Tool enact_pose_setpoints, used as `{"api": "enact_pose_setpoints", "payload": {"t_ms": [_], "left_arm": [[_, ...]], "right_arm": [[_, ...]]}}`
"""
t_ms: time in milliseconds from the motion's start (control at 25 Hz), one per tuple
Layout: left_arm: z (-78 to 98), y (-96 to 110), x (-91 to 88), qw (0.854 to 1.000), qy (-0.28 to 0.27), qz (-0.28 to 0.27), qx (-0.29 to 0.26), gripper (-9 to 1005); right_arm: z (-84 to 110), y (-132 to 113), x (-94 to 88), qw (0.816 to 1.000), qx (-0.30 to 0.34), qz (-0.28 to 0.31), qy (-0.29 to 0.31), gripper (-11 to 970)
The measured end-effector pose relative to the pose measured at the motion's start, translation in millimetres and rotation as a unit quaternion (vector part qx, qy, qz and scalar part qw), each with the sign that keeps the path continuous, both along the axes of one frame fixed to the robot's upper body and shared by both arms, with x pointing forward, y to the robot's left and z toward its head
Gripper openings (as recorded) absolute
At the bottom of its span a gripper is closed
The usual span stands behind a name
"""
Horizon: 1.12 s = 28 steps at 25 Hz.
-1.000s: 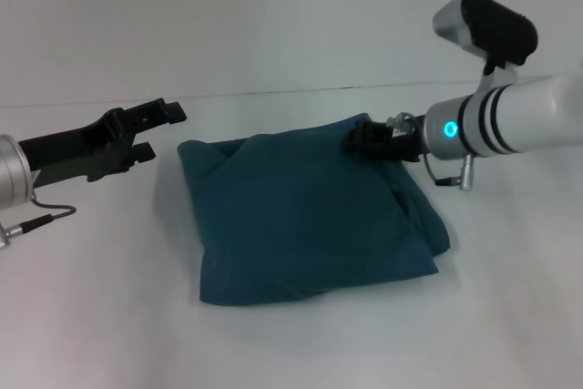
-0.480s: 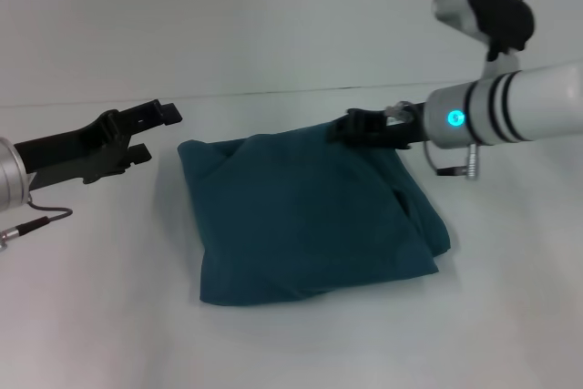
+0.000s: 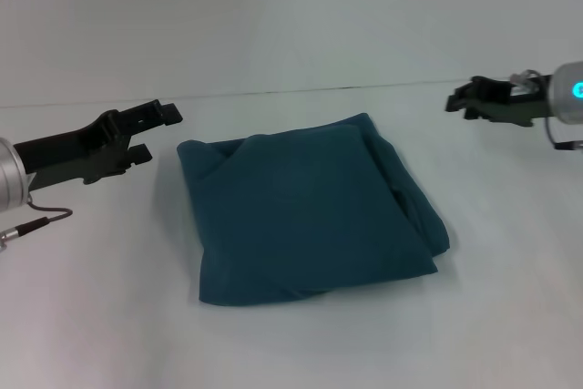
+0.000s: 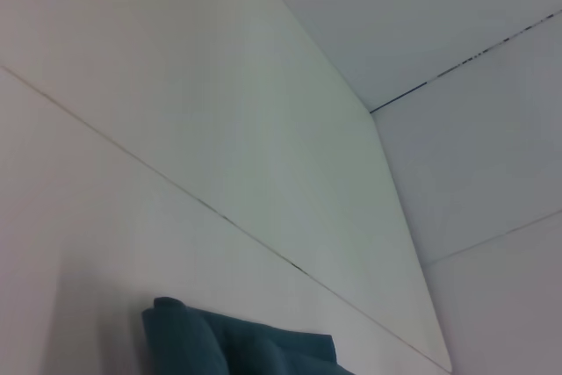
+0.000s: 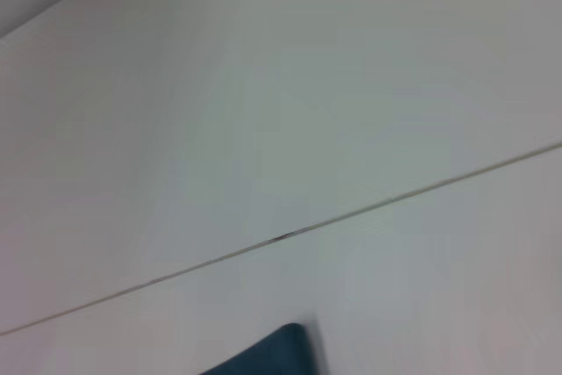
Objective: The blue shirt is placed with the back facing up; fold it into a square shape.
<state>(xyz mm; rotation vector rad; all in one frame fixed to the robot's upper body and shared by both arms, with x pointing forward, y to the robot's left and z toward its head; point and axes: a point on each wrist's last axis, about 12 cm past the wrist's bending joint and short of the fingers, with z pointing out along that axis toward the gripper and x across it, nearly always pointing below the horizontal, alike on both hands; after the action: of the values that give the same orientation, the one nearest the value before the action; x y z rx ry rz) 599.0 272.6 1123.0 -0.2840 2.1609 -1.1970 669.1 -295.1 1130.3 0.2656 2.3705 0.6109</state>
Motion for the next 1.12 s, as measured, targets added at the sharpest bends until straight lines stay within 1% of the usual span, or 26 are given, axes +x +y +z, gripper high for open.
{"api": "enact_pose_setpoints", "payload": {"t_ms": [80, 200, 320, 400, 480, 560, 600, 640, 720, 800, 840, 960, 1080, 1120], "left_arm": [[0.6, -1, 0.6, 1.000, -0.001, -0.001, 0.000, 937], [1.1, -2, 0.8, 1.000, -0.001, -0.004, 0.000, 936], [3.9, 0, -2.2, 0.999, -0.018, -0.035, 0.014, 936], [9.9, 5, -7.3, 0.995, -0.054, -0.078, 0.030, 936], [17.9, 11, -15.7, 0.985, -0.105, -0.127, 0.041, 936], [23.8, 17, -23.6, 0.975, -0.148, -0.158, 0.045, 936], [25.7, 19, -26.2, 0.972, -0.161, -0.165, 0.047, 936], [27.5, 22, -29.8, 0.968, -0.174, -0.176, 0.048, 936], [28.8, 25, -35.7, 0.960, -0.187, -0.201, 0.052, 937], [28.0, 25, -44.0, 0.948, -0.202, -0.238, 0.063, 937], [27.0, 25, -47.6, 0.942, -0.209, -0.252, 0.068, 937], [21.6, 23, -60.0, 0.928, -0.222, -0.290, 0.076, 937], [17.3, 19, -66.9, 0.920, -0.205, -0.325, 0.078, 937], [16.3, 17, -68.2, 0.918, -0.196, -0.337, 0.078, 937]], "right_arm": [[0.3, -4, -1.8, 1.000, 0.006, -0.001, 0.006, 324], [-0.3, -3, -5.8, 1.000, 0.017, 0.012, 0.019, 325], [1.9, -1, -13.0, 0.998, 0.026, 0.057, 0.023, 325], [5.4, -6, -23.5, 0.993, 0.051, 0.107, 0.001, 326], [8.2, -14, -37.0, 0.985, 0.082, 0.149, -0.033, 327], [10.5, -25, -53.1, 0.974, 0.116, 0.180, -0.069, 328], [12.3, -31, -63.5, 0.966, 0.129, 0.204, -0.089, 348], [13.4, -35, -69.6, 0.961, 0.134, 0.218, -0.104, 368], [14.1, -44, -88.8, 0.945, 0.140, 0.262, -0.136, 407], [10.3, -48, -107.2, 0.932, 0.143, 0.295, -0.156, 447], [7.8, -49, -114.7, 0.928, 0.142, 0.306, -0.160, 467], [-5.4, -48, -135.5, 0.923, 0.141, 0.322, -0.153, 526], [-17.5, -41, -148.8, 0.919, 0.144, 0.345, -0.129, 757], [-20.5, -39, -151.6, 0.916, 0.143, 0.355, -0.121, 768]]}}
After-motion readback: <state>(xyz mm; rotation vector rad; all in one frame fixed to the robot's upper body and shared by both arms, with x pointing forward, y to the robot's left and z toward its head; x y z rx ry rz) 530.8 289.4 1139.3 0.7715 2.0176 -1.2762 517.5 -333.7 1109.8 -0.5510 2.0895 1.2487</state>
